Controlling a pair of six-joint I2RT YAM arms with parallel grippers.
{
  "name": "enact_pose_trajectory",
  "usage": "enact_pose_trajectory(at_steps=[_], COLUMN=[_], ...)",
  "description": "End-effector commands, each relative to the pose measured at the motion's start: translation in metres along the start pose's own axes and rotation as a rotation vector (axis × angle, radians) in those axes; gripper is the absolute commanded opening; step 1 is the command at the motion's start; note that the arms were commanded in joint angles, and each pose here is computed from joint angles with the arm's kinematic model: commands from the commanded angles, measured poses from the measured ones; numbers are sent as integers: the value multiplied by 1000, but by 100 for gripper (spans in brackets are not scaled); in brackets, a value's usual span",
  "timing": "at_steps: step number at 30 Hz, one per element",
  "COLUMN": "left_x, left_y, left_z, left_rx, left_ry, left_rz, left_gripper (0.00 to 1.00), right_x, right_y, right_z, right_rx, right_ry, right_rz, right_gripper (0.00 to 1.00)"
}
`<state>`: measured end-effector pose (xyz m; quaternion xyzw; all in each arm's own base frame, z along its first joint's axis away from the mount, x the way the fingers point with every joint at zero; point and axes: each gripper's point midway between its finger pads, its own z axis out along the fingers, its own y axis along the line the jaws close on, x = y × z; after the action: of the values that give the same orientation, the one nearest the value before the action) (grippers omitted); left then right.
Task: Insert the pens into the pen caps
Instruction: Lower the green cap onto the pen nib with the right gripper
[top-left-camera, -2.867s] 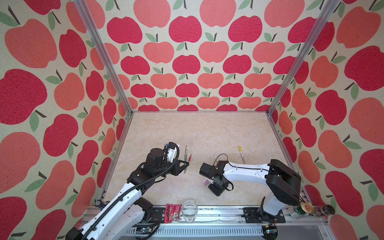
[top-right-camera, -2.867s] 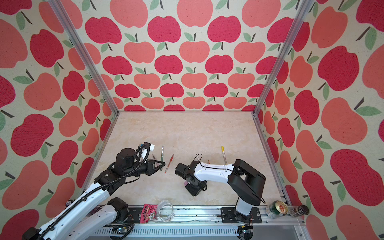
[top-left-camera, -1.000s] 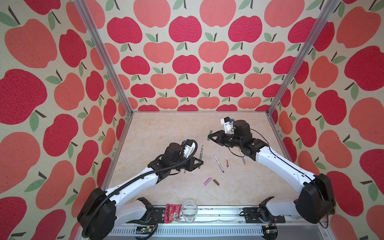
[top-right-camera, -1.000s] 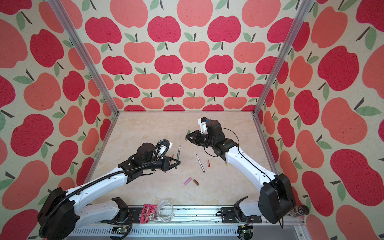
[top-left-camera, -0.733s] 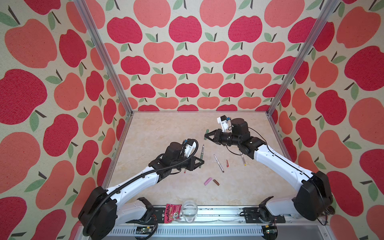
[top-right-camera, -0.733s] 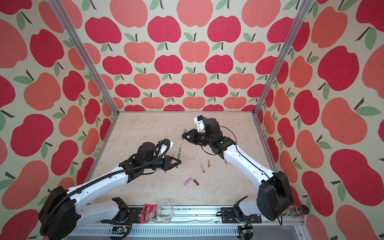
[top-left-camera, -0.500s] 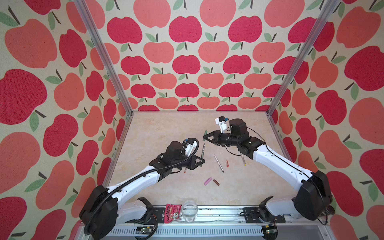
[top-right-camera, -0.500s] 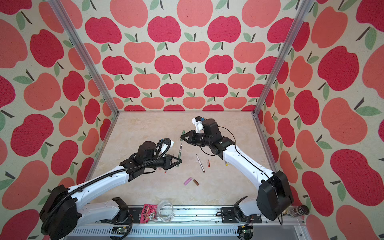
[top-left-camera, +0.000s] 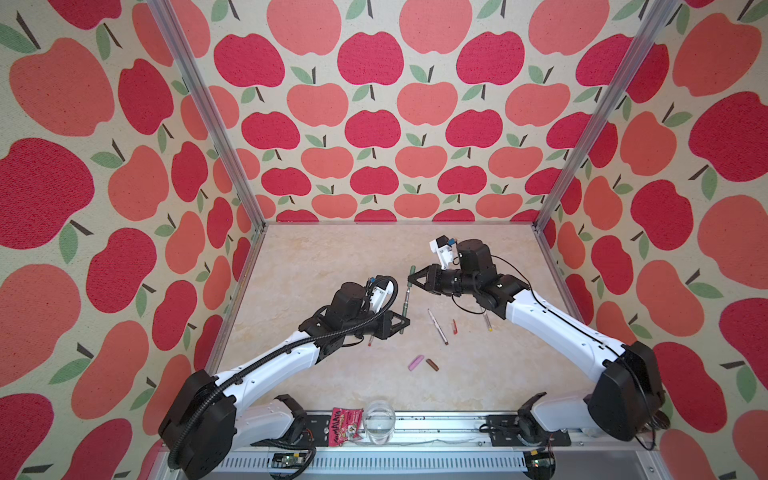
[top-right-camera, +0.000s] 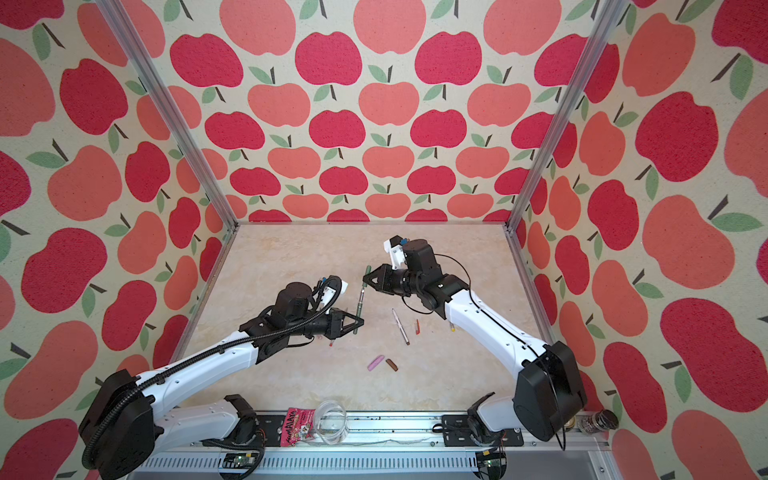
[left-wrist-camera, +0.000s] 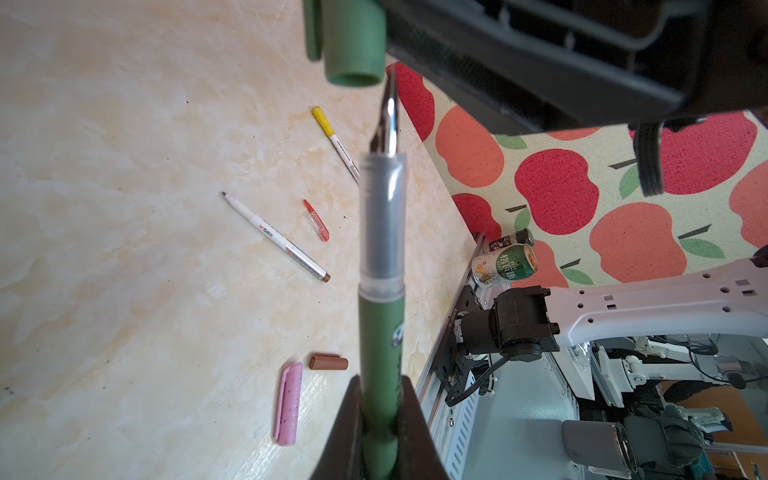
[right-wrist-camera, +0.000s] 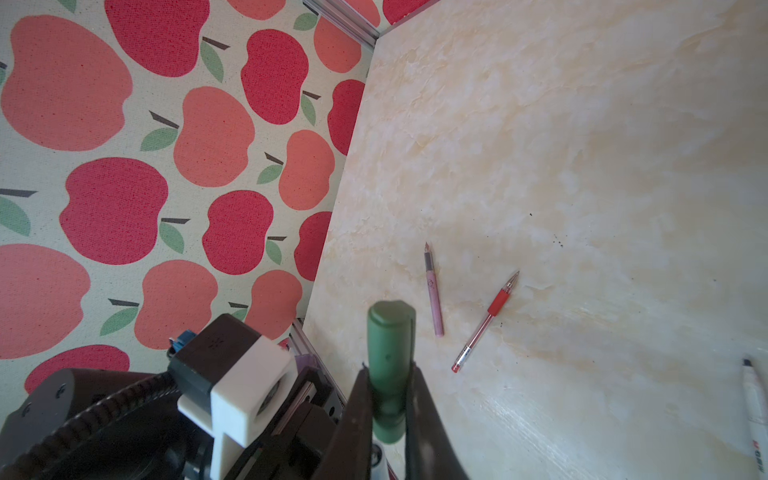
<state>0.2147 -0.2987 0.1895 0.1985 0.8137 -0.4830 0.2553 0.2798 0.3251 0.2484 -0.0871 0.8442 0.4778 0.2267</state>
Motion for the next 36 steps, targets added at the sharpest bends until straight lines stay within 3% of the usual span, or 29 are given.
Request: enact_pose_trajectory(at_steps=[1, 18, 36], left_x=[-12, -11, -14], left_y=[-10, -9, -7], left_z=[0, 2, 1], left_rx=[26, 29, 17], left_ry=[-30, -25, -42], left_rz=[37, 33, 36], left_gripper=[0, 0, 0], right_x=[-3, -6, 17], right_y=[15, 23, 10], right_z=[-11, -15, -10], right_rx=[-17, -44, -20], right_ry=[-21, -34, 10], right_rz=[-44, -43, -26], right_gripper=[11, 11, 10])
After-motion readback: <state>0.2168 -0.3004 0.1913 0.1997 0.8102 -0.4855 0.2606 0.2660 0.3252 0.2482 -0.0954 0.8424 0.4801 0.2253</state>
